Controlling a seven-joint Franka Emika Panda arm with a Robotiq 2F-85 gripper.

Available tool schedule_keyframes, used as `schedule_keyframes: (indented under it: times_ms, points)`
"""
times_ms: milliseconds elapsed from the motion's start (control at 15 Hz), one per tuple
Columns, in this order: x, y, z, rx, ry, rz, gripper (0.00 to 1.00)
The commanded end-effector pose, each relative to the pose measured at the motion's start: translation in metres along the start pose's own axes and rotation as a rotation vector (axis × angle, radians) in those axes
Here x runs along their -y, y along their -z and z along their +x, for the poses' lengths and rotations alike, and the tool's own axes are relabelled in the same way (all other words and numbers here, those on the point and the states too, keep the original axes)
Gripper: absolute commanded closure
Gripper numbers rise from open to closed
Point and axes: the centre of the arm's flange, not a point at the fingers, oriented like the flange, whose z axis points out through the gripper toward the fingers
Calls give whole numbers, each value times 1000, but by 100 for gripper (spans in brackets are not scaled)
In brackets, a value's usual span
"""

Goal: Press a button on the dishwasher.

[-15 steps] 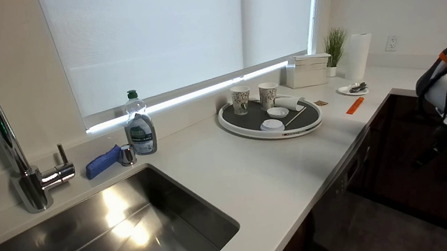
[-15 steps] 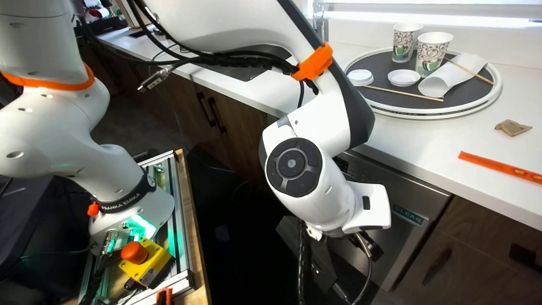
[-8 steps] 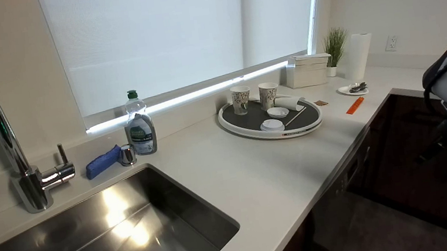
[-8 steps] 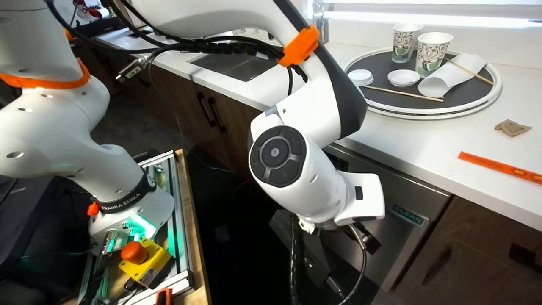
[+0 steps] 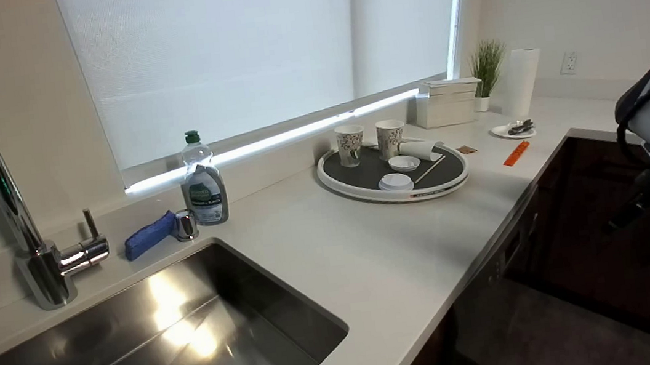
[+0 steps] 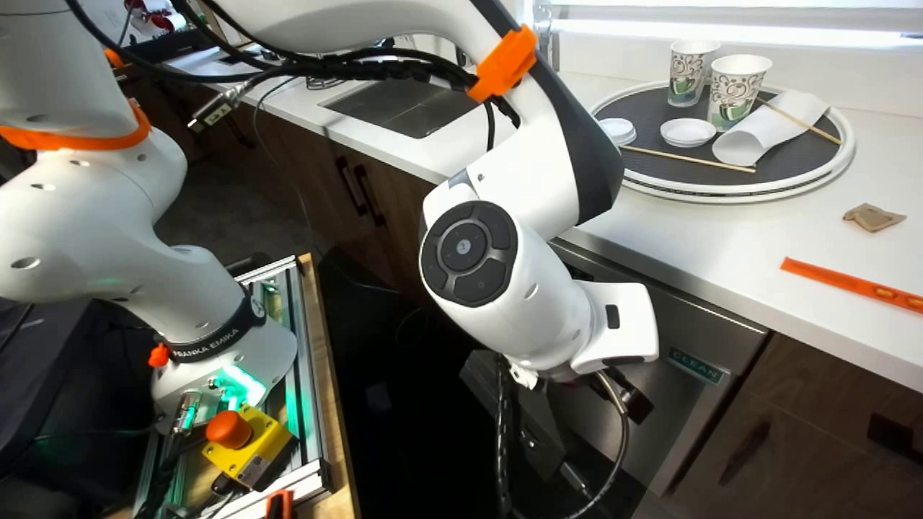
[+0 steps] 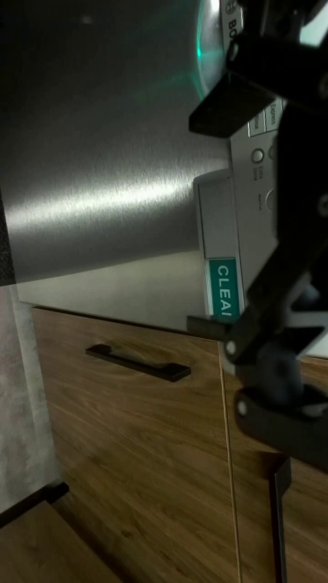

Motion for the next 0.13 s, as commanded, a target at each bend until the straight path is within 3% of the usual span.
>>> schedule_keyframes:
  times_ms: [0,67]
  points:
    - [0,0,0,0,0,0,0]
    - [0,0,0,0,0,0,0]
